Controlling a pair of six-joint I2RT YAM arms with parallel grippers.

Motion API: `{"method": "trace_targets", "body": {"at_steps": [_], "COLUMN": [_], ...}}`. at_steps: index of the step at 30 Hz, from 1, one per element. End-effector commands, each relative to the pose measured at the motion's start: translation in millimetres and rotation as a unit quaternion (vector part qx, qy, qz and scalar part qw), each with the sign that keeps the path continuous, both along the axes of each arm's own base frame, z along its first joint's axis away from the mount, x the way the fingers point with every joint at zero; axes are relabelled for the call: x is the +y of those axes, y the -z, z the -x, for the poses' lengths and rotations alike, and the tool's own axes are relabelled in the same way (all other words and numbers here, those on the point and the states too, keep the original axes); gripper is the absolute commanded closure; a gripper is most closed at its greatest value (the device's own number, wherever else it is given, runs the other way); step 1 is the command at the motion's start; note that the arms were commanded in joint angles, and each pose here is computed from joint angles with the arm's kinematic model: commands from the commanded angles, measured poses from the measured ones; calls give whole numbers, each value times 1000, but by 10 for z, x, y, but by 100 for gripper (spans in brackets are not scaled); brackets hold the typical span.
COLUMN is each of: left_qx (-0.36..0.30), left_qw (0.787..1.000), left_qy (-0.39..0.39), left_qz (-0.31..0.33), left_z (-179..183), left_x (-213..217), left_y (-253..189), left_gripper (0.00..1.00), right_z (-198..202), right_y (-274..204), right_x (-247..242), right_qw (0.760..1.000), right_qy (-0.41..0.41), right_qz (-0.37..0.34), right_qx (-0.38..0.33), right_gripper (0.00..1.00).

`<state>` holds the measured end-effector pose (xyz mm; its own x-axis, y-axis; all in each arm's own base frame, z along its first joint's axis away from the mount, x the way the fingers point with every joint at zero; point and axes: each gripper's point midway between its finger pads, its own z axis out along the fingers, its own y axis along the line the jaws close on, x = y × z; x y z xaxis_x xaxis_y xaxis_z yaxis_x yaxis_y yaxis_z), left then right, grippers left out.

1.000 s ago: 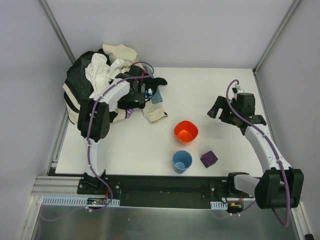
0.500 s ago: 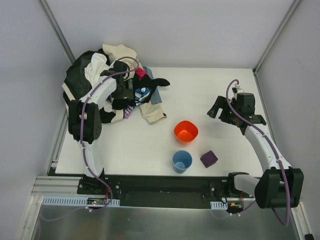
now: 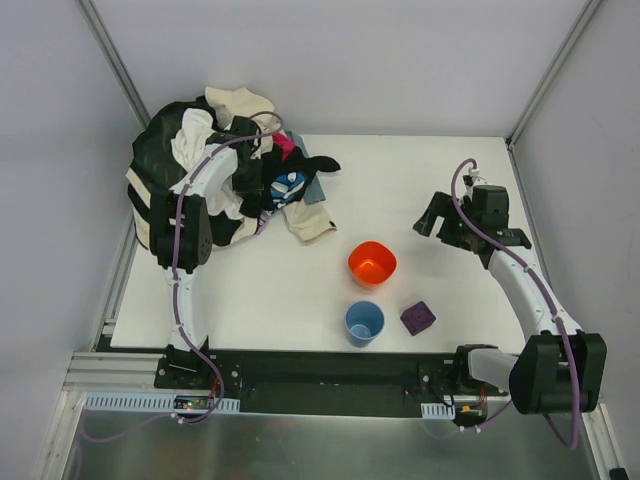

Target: Pick out a specific cloth from the pile

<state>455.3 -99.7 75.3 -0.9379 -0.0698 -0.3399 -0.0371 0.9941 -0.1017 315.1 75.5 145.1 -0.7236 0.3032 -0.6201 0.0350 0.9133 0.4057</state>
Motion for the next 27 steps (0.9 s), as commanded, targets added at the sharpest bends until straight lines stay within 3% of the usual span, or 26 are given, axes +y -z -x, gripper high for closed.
{"method": "trace_targets", "body": {"at_steps": [1,3,8,13,22,27], "left_qx": [-74,-96,-171,-248,-353,-391], "left_qw": [992,986,965,944,908,896], "left_qy": [49,66,96,83,-71,-180], "left_qz": [93,119,173,201,213,108], "left_z": [-327,-411,-620,-748,-904,-859], "left_x": [-311,-418,-601,-425,831,1536], "left_y": [-430,-625,-1312,-2034,-2870,-2970], "left_gripper": [93,100,100,100,100,100], "right_z": [-86,-104,-137,-170,-235,-259], "right_y": [-172,-194,-254,-322,-413,-442], "right_x": [103,148,317,509,1032,1315], "right_qw": [999,999,998,997,993,991], "right_qy": [-16,-20,-40,-57,-107,-129], "right_qz": [-14,-19,-23,-25,-26,-28], "right_qx": [-29,-30,-31,-35,-33,-32], "right_gripper": [4,4,4,4,4,4]}}
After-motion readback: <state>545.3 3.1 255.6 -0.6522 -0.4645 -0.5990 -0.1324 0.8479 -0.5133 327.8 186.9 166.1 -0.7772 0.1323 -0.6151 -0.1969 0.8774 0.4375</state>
